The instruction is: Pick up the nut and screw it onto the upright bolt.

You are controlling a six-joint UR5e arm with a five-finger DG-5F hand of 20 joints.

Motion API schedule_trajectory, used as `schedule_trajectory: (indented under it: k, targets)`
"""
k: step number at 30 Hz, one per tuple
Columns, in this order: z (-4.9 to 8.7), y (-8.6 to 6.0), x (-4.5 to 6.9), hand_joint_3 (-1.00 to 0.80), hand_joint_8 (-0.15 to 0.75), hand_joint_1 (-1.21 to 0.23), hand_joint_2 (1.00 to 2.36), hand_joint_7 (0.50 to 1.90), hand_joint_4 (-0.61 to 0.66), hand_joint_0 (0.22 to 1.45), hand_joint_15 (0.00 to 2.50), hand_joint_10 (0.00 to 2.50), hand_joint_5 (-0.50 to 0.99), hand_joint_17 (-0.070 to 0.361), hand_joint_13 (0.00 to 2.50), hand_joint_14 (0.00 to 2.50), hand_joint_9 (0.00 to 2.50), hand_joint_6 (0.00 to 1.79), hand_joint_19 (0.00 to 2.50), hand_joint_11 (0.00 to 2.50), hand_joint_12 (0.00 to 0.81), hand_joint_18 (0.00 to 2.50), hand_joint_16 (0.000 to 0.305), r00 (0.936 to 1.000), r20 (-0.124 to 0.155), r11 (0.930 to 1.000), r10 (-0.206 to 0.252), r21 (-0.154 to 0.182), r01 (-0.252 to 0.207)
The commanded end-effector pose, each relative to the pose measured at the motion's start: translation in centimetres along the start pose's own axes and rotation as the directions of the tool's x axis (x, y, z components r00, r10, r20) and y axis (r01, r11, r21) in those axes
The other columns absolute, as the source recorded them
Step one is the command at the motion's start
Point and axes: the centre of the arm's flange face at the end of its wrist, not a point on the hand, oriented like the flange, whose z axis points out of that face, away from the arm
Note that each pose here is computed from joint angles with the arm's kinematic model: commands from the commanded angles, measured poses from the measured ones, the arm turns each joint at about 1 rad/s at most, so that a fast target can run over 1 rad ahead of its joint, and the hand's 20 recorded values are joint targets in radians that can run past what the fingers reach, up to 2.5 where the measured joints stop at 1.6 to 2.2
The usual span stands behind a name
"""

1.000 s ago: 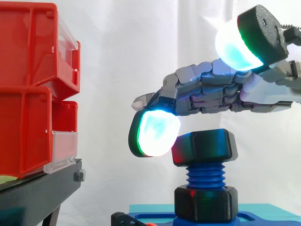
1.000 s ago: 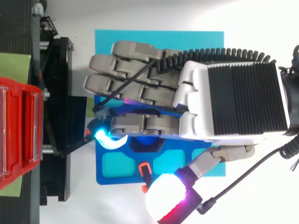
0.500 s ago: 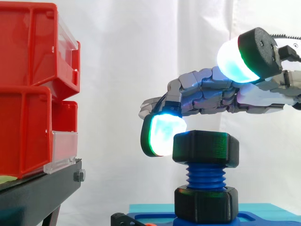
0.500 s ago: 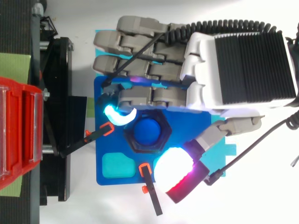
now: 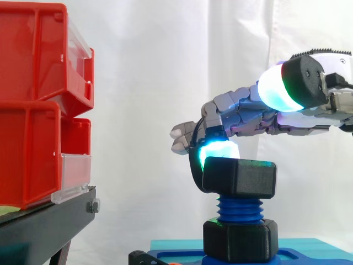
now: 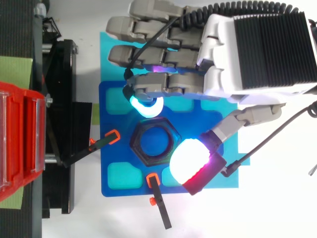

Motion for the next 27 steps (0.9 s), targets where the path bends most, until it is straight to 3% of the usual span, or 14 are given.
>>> schedule_trajectory:
  k: [1, 4, 8, 14, 24, 27]
  targets:
    - [-0.1, -0.3, -0.1, -0.50, 0.280, -0.10, 1.00, 1.35, 0.27, 0.50, 0.00, 0.00, -0.07, 0.090, 0.19, 0.00, 0.37, 0.51, 0.00, 0.00, 0.342, 0.00, 0.040, 1.0000, -0.001, 1.0000, 0.001, 0.000, -0.001]
    - [-0.1, -0.4, -0.3, -0.50, 0.279, -0.10, 1.00, 1.26, 0.27, 0.50, 0.00, 0.00, -0.08, 0.089, 0.19, 0.00, 0.38, 0.50, 0.00, 0.00, 0.340, 0.00, 0.040, 1.0000, 0.002, 1.0000, 0.001, 0.000, -0.001]
    - [0.6, -0.2, -2.1, -0.50, 0.272, -0.09, 1.00, 1.08, 0.28, 0.50, 0.00, 0.00, -0.12, 0.090, 0.19, 0.00, 0.37, 0.50, 0.00, 0.00, 0.344, 0.00, 0.040, 0.9997, 0.024, 0.9999, -0.002, -0.012, 0.003]
    - [1.0, 0.2, -3.5, -0.50, 0.256, -0.07, 1.00, 0.84, 0.23, 0.48, 0.00, 0.00, -0.15, 0.095, 0.16, 0.00, 0.31, 0.50, 0.00, 0.00, 0.354, 0.00, 0.042, 0.9999, 0.011, 0.9999, -0.002, -0.013, 0.003]
    - [1.6, 1.4, -3.4, -0.50, 0.246, -0.05, 1.00, 0.71, 0.20, 0.48, 0.00, 0.00, -0.16, 0.098, 0.14, 0.00, 0.29, 0.50, 0.00, 0.00, 0.359, 0.00, 0.044, 0.9996, 0.028, 0.9995, -0.008, -0.031, 0.009]
    - [1.7, 2.1, -2.9, -0.50, 0.241, -0.05, 1.00, 0.69, 0.18, 0.48, 0.00, 0.00, -0.16, 0.098, 0.13, 0.00, 0.28, 0.50, 0.00, 0.00, 0.360, 0.00, 0.044, 0.9998, 0.018, 0.9993, -0.006, -0.037, 0.007]
